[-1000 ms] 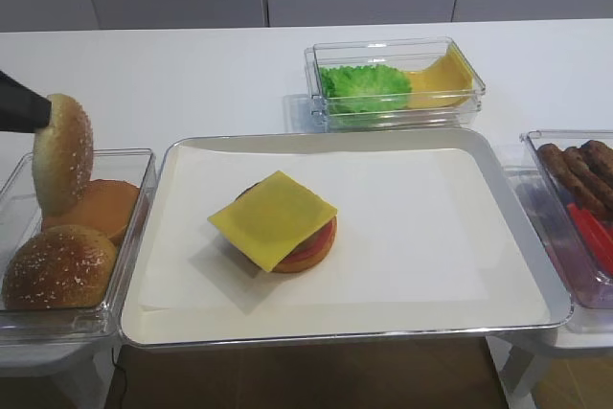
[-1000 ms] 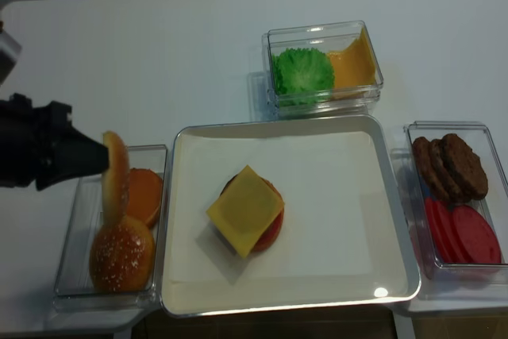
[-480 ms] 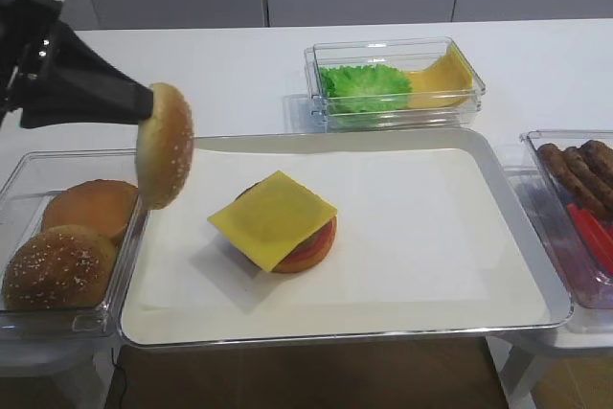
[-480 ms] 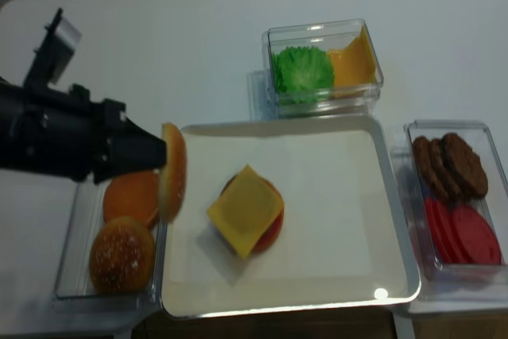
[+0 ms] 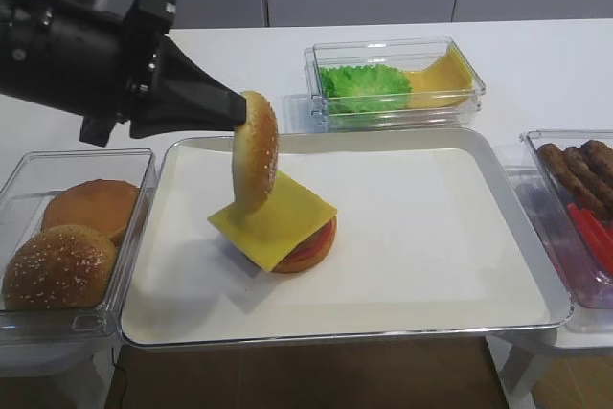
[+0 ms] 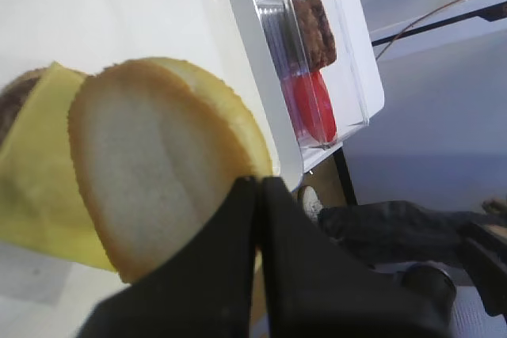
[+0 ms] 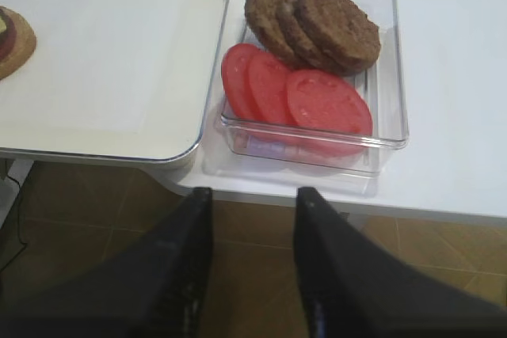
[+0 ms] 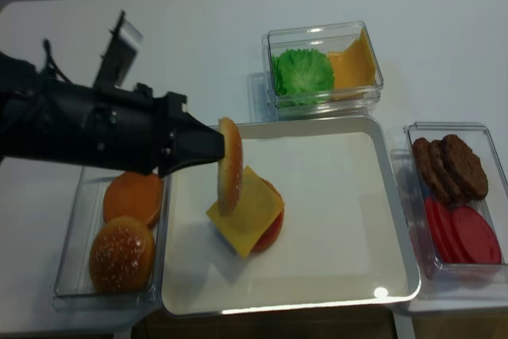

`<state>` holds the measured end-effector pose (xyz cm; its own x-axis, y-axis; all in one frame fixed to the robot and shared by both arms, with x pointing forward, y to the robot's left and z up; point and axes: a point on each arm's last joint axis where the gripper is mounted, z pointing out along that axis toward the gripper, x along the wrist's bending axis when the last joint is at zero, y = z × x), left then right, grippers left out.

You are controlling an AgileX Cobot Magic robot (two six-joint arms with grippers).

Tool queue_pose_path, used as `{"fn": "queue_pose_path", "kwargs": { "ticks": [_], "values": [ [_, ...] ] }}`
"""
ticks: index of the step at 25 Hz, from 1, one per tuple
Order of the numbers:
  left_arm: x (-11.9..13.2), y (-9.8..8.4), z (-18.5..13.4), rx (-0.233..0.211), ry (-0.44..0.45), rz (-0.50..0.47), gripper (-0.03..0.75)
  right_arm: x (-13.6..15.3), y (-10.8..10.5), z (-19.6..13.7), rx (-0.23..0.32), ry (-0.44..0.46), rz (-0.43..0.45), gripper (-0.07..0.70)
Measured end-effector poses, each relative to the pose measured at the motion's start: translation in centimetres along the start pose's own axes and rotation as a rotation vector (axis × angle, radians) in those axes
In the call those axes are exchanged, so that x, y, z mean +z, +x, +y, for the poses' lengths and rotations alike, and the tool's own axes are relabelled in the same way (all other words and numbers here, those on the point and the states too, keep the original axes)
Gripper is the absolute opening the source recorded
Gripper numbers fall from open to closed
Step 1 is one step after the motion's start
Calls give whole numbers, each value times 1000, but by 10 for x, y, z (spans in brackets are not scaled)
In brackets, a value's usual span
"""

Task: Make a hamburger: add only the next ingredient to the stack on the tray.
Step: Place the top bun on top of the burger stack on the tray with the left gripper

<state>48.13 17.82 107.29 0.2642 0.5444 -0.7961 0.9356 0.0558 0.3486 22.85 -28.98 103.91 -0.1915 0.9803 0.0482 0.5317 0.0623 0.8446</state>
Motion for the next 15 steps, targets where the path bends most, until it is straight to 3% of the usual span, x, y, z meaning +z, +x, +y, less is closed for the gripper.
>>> {"fn": "queue_pose_path", "kwargs": {
  "ticks": [10, 15],
  "values": [
    [39, 2, 6, -57, 5, -135, -17, 0, 0, 0, 0, 0, 0, 260],
    [51, 5, 5, -69, 23, -139, -18, 0, 0, 0, 0, 0, 0, 260]
  ]
}}
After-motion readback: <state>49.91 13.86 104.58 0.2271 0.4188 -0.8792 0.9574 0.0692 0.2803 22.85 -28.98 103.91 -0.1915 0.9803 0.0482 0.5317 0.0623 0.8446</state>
